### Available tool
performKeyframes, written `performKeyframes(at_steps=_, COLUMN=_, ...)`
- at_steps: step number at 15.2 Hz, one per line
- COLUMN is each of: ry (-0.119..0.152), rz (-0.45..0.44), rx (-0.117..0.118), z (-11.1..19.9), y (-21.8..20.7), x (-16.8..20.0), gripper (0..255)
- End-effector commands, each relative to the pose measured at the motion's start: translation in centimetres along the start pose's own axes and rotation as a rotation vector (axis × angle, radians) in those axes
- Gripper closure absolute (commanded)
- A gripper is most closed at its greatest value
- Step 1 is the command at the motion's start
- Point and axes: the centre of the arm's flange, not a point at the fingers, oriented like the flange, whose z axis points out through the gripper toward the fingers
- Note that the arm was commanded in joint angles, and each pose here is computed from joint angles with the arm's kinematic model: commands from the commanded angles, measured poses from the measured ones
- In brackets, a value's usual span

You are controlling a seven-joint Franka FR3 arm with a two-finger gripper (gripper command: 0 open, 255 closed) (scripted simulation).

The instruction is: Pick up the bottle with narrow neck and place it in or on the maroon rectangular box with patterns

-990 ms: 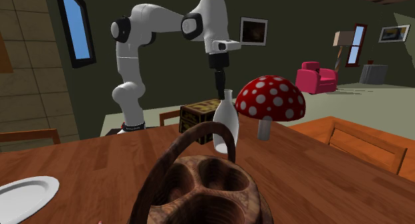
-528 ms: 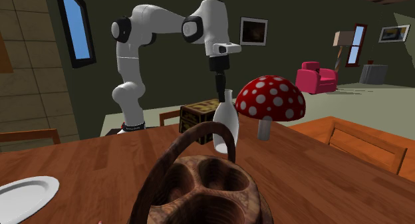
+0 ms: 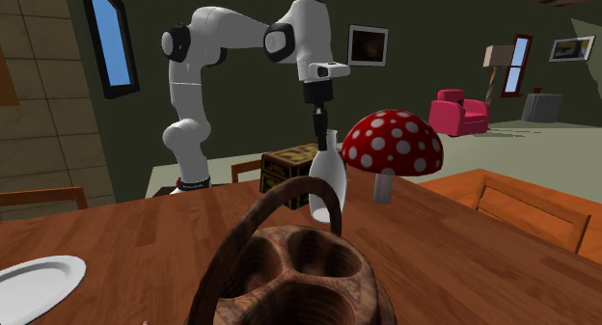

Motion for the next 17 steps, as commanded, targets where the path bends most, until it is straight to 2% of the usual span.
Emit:
performKeyframes(at_steps=1, ry=0.0, rz=0.0, rx=0.0, z=0.0, y=0.0, x=0.0, gripper=255)
performKeyframes(at_steps=3, ry=0.0, rz=0.0, rx=0.0, z=0.0, y=0.0, x=0.0, gripper=255)
performKeyframes(at_steps=17, ry=0.0, rz=0.0, rx=0.0, z=-7.3, y=0.0, x=0.9, gripper=255)
